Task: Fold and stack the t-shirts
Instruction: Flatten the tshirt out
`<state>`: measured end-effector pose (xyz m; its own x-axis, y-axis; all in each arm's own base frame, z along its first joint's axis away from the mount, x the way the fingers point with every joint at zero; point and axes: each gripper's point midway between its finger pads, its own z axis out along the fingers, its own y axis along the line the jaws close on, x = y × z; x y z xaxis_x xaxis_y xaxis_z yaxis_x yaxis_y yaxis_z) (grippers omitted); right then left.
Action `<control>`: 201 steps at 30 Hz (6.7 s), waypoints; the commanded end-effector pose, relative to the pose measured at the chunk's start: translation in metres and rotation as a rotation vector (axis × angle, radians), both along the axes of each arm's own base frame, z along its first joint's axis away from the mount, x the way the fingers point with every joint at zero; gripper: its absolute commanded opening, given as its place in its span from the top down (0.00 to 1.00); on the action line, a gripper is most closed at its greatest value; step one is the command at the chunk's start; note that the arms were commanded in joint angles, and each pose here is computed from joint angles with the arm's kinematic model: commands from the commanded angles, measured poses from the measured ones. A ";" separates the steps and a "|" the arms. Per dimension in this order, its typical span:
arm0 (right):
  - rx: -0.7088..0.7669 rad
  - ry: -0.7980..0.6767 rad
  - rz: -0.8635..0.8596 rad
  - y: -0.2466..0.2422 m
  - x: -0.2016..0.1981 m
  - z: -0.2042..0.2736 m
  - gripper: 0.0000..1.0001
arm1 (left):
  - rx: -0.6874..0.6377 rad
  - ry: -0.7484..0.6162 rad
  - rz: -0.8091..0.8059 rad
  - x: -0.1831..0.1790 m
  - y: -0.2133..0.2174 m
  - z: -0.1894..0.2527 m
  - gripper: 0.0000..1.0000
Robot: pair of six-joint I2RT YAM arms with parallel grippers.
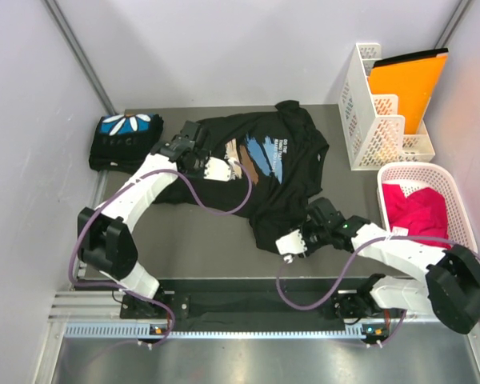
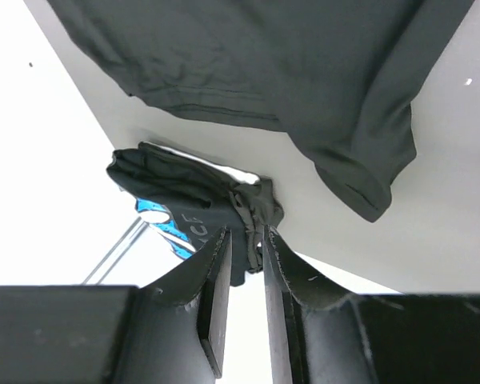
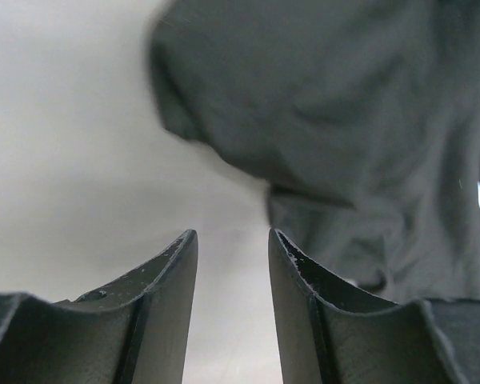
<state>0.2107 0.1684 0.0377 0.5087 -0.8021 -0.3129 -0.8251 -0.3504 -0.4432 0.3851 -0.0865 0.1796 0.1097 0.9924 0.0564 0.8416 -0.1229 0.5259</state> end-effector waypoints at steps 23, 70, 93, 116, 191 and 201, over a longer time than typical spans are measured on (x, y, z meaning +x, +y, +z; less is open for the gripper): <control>0.058 -0.108 0.283 0.061 -0.027 -0.018 1.00 | -0.044 -0.072 0.010 -0.007 -0.007 0.017 0.72; 0.234 0.347 -0.292 0.074 0.190 0.062 1.00 | -0.047 0.021 -0.003 -0.010 -0.020 -0.016 0.72; 0.239 0.019 -0.200 0.042 0.132 0.114 0.53 | -0.023 0.020 -0.006 -0.019 -0.017 -0.010 0.72; 0.307 0.186 -0.186 0.105 0.046 0.046 0.50 | -0.068 -0.194 0.145 0.008 -0.009 0.015 0.70; 0.149 -0.312 0.088 0.186 0.181 0.095 0.66 | -0.119 -0.197 0.120 0.022 -0.014 0.004 0.70; 0.210 -0.359 -0.119 0.140 0.202 0.118 0.57 | -0.118 -0.195 0.111 0.030 -0.019 0.005 0.70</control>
